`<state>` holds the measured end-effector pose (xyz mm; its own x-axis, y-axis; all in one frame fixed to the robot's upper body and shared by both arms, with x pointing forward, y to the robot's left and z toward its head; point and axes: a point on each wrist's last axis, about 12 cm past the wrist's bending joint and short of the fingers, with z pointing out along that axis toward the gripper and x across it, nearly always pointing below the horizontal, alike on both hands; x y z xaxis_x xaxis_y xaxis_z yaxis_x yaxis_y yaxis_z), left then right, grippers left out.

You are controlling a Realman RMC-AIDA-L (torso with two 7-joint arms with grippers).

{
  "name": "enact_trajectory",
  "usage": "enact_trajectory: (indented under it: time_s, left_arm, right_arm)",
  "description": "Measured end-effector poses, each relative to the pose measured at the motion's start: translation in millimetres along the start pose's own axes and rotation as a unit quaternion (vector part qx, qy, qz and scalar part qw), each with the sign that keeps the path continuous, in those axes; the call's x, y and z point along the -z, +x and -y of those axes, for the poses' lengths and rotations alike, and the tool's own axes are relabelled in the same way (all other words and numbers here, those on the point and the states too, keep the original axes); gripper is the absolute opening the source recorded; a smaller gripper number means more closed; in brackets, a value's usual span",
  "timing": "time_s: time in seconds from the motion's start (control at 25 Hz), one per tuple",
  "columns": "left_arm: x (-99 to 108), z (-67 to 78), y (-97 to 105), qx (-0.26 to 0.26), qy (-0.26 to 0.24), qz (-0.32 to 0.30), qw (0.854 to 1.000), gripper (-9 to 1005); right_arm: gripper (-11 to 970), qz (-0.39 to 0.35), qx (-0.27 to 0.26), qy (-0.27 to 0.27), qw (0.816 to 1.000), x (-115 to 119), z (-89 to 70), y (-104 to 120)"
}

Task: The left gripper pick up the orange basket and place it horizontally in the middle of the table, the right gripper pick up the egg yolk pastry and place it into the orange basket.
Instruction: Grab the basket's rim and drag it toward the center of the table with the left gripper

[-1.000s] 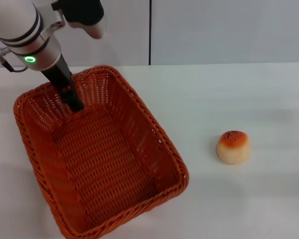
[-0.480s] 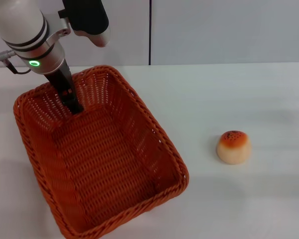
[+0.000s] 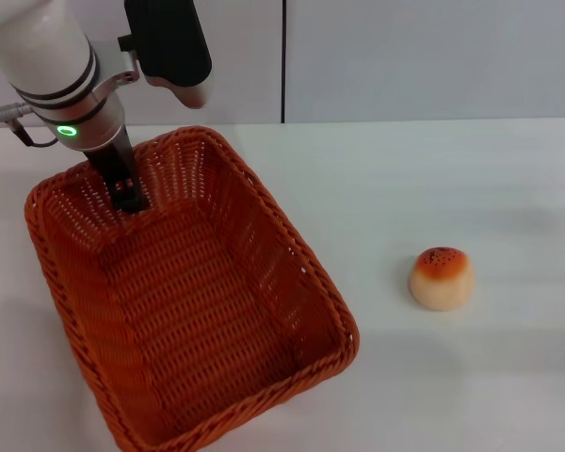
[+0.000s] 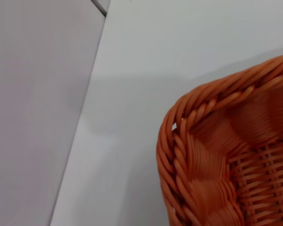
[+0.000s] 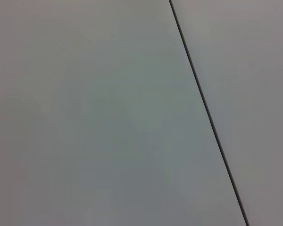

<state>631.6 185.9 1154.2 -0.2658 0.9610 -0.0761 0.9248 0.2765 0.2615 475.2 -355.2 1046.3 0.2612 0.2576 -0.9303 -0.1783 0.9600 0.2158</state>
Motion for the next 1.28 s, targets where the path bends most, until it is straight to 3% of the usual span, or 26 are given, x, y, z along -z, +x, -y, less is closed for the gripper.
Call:
enact_trajectory:
  time_s: [0.16, 0.68, 0.8, 0.92, 0.96, 1.08, 1.12, 1.16, 1.2, 1.24, 1.28]
  left_arm:
    - [-1, -0.2, 0, 0.000, -0.005, 0.002, 1.000, 396]
    - [8, -1.9, 4, 0.048, 0.001, 0.009, 0.999, 343]
    - [15, -2.6, 7, 0.110, 0.024, 0.007, 0.994, 336]
    - [16, -2.7, 7, 0.125, 0.026, 0.007, 0.992, 329]
    - [20, -4.2, 12, 0.171, 0.033, 0.007, 0.985, 320]
    - [21, -6.1, 15, 0.194, 0.037, 0.010, 0.980, 292]
    - [23, -9.0, 20, 0.226, 0.042, 0.013, 0.973, 283]
    - [27, -15.2, 28, 0.287, 0.049, 0.027, 0.956, 275]
    - [27, -15.2, 28, 0.287, 0.049, 0.027, 0.956, 267]
    - [31, -22.0, 39, 0.352, 0.056, 0.039, 0.933, 258]
    - [31, -22.0, 39, 0.352, 0.056, 0.039, 0.933, 250]
  right_arm:
    - [575, 0.001, -0.001, 0.000, 1.000, -1, -0.2, 0]
    - [575, 0.003, -0.004, -0.001, 1.000, 0, -1.1, 0]
    - [575, 0.003, -0.004, -0.001, 1.000, 0, -1.0, 0]
    - [575, 0.003, -0.005, -0.001, 1.000, 0, -1.0, 0]
    - [575, 0.003, -0.005, -0.001, 1.000, 0, -1.0, 0]
    - [575, 0.003, -0.005, -0.002, 1.000, 0, -1.2, 0]
    - [575, 0.003, -0.005, -0.002, 1.000, -1, -1.2, 0]
    - [575, 0.004, -0.005, -0.003, 1.000, -2, -1.2, -1]
    - [575, 0.004, -0.005, -0.003, 1.000, -2, -1.2, -1]
    - [575, 0.004, -0.005, -0.004, 1.000, -2, -1.4, -1]
    - [575, 0.004, -0.005, -0.004, 1.000, -2, -1.4, -1]
